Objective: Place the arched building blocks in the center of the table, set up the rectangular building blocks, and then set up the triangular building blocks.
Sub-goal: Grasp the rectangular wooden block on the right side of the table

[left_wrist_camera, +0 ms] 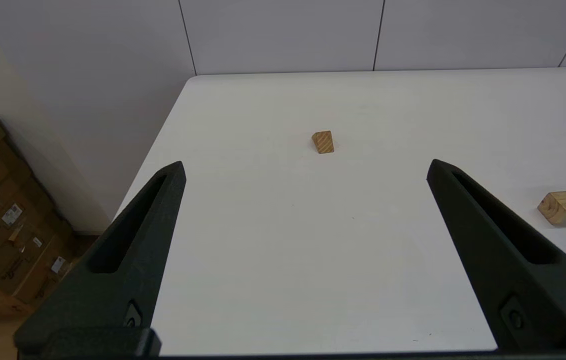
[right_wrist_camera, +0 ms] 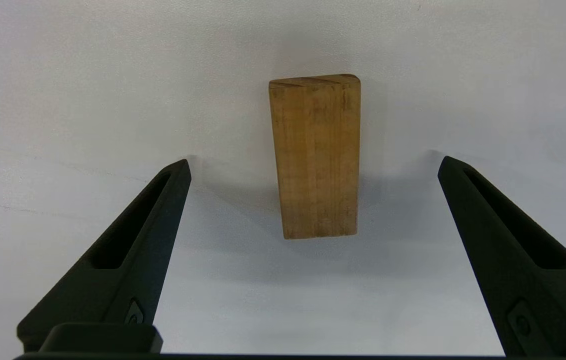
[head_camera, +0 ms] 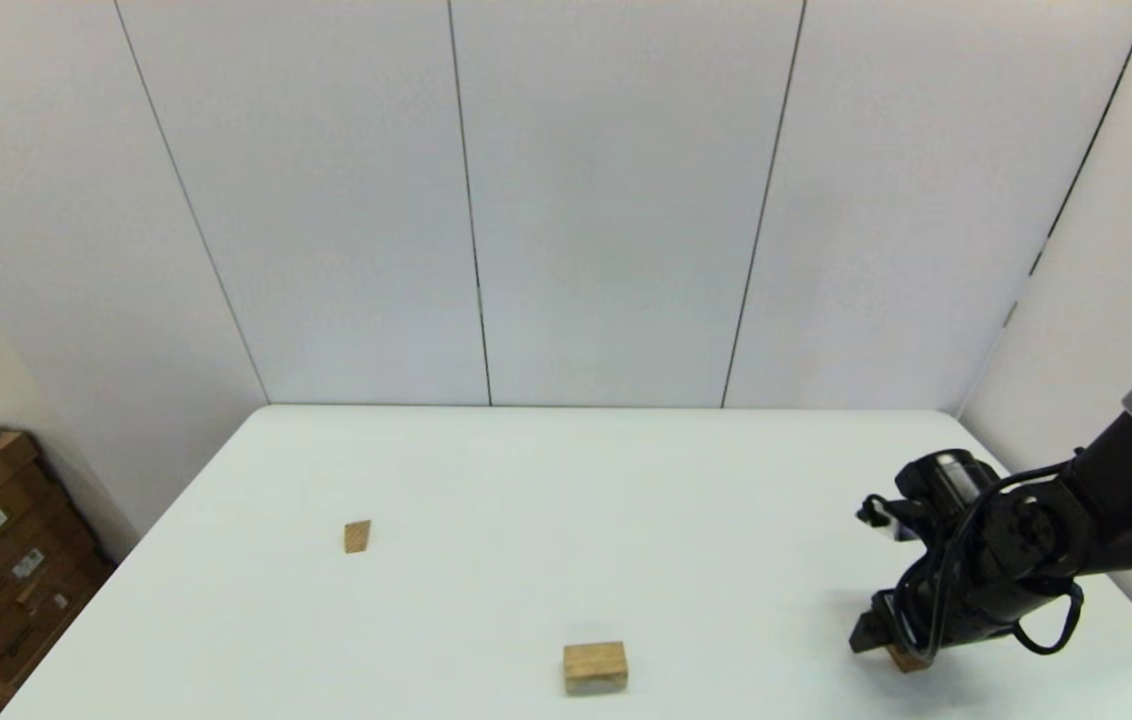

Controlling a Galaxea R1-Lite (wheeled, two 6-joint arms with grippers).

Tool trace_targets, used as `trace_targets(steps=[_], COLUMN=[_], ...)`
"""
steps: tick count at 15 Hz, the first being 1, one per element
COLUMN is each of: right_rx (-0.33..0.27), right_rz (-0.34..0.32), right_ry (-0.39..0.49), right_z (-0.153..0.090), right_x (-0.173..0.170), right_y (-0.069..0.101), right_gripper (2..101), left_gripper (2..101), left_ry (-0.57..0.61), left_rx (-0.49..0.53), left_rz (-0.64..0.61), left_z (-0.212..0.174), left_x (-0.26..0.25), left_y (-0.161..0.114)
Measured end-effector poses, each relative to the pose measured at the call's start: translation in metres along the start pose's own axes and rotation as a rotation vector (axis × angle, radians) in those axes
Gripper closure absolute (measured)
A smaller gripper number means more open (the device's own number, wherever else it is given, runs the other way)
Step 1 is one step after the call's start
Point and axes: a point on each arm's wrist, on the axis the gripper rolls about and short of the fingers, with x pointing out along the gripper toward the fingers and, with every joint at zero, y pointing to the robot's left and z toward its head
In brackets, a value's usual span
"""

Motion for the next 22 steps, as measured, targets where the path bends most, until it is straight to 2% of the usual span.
trace_targets(steps=[10, 14, 17, 18, 22], right_rx=[0.0, 0.0, 0.0, 0.001, 0.004], right_rz=[0.001, 0.003, 0.003, 0.002, 0.006], right_ry=[0.013, 0.016, 0.019, 0.019, 0.018], right_z=[-0.0002, -0.0002, -0.0004, -0.0004, -0.0009], right_x=[0.0044, 0.0058, 0.0066, 0.0067, 0.0035], right_y=[0.0001, 0.0002, 0.0001, -0.0001, 0.0001], right_gripper=[4.3, 39.9, 58.1, 75.5, 77.9], left_gripper=[5.4, 5.4, 5.4, 5.4, 5.4], left_ry=[0.0, 0.0, 0.0, 0.0, 0.0], left_rx=[0.0, 0.0, 0.0, 0.0, 0.0], left_rz=[0.0, 0.0, 0.0, 0.0, 0.0], left_z=[0.0, 0.0, 0.0, 0.0, 0.0], left_x=[0.0, 0.0, 0.0, 0.0, 0.0], left_y=[0.0, 0.0, 0.0, 0.0, 0.0])
